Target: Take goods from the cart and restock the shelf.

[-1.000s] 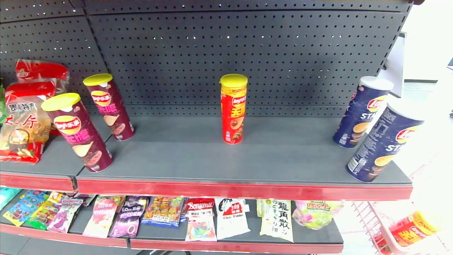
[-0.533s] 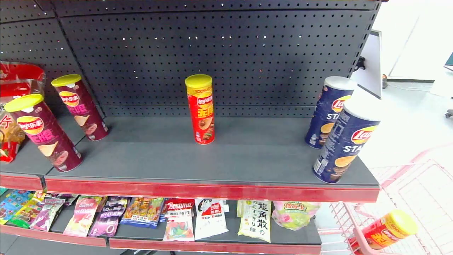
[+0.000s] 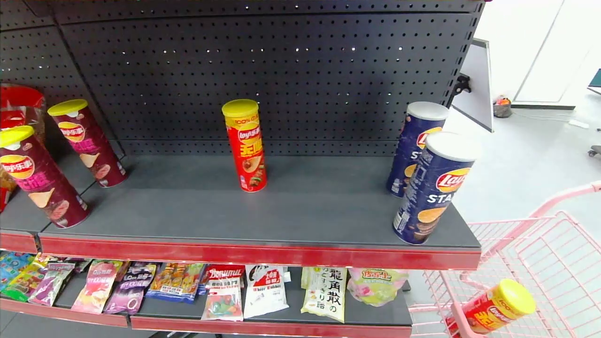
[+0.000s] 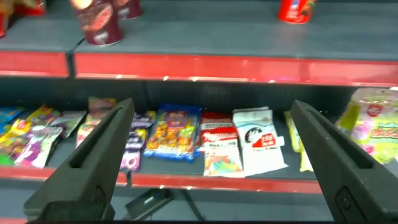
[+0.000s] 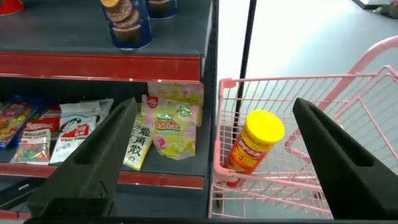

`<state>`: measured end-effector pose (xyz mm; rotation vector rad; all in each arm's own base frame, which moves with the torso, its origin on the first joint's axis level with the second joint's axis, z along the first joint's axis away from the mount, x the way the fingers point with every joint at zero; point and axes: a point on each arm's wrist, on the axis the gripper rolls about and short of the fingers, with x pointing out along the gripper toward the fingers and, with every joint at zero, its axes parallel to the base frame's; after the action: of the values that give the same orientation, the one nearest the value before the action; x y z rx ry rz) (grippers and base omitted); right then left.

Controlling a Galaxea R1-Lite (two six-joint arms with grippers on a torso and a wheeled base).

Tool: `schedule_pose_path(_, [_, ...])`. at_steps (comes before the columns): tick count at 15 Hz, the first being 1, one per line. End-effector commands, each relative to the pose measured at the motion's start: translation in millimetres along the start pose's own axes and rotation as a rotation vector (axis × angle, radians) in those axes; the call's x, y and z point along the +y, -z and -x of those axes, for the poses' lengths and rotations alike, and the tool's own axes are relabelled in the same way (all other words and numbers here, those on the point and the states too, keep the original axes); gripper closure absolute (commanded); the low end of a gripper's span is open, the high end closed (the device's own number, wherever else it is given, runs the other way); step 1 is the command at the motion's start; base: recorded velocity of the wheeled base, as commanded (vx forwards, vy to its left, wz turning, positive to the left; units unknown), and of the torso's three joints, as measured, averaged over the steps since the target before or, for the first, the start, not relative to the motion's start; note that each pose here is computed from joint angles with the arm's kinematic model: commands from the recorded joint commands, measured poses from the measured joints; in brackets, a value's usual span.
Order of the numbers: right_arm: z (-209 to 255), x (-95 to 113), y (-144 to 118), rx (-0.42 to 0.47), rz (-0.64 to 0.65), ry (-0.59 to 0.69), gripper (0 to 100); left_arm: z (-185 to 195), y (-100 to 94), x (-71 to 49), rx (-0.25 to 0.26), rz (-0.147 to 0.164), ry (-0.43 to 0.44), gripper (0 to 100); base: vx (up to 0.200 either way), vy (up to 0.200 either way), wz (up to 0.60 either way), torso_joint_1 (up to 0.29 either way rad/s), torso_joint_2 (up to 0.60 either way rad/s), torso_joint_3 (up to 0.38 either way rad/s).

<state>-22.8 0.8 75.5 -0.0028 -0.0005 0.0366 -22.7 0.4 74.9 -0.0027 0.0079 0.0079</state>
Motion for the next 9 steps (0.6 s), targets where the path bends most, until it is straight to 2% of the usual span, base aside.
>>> schedule_pose_path(1, [0.0, 0.0, -0.2, -0.001, 0.000, 0.000, 0, -0.1, 0.3, 0.0, 0.003, 0.000, 0.000, 0, 0.000, 0.000, -0.60, -0.002, 0.00, 0.007])
schedule_pose_path(7, [0.0, 0.0, -0.2, -0.001, -0.001, 0.000, 0, -0.1, 0.3, 0.0, 0.003, 0.000, 0.000, 0, 0.000, 0.000, -0.60, 0.008, 0.00, 0.002])
schedule_pose_path(9, [0.0, 0.0, -0.2, -0.001, -0.001, 0.001, 0, -0.1, 0.2, 0.0, 0.001, 0.000, 0.000, 0, 0.000, 0.000, 0.00, 0.000, 0.00, 0.000])
